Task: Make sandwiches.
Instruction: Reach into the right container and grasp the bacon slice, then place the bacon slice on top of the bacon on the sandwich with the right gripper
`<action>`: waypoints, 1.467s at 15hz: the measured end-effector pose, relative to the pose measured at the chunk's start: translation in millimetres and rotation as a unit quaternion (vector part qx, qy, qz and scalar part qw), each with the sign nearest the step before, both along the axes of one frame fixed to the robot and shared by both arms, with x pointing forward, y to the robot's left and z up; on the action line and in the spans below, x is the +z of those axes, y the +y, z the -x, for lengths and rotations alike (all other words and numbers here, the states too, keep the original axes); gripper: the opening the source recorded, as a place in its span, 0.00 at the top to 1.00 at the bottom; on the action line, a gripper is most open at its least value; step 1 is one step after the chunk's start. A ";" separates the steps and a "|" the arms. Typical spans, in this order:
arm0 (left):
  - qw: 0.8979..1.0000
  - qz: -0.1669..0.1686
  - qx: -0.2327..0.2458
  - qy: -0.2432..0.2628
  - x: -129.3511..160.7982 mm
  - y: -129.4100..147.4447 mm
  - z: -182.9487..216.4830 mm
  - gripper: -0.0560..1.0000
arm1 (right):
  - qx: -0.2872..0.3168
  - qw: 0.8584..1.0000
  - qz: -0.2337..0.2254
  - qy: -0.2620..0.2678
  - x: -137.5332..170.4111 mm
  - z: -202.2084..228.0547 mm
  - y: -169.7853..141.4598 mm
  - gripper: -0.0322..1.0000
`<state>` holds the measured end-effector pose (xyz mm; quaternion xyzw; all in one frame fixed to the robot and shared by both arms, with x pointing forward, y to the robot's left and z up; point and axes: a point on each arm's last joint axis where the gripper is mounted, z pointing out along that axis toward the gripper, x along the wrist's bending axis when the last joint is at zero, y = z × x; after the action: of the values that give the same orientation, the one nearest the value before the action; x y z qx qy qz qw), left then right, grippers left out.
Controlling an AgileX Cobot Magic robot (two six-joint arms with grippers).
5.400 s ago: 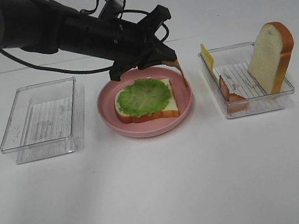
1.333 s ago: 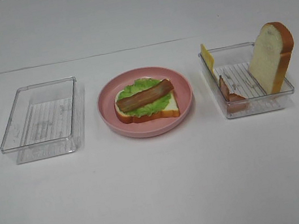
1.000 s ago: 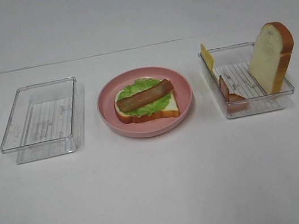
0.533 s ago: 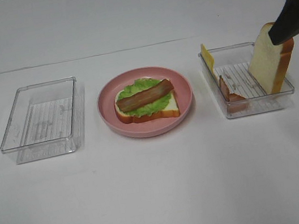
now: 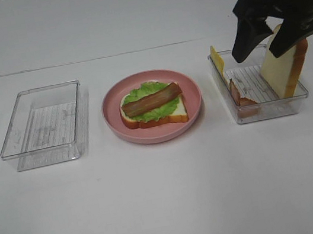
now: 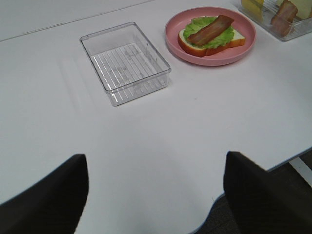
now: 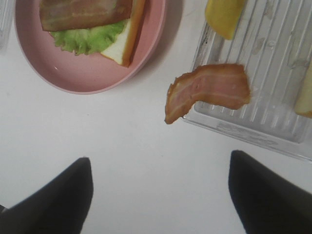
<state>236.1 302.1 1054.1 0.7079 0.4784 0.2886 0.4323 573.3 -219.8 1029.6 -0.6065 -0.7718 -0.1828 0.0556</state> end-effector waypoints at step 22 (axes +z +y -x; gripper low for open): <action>1.000 0.000 0.000 0.000 0.0 0.0 0.0 0.26 | -0.051 0.994 0.009 0.097 -89.4 -61.1 11.7 0.97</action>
<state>236.1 302.1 1054.1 0.7079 0.4784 0.2886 0.4323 634.4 -208.1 940.1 -0.6605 -0.7322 -0.1189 0.1159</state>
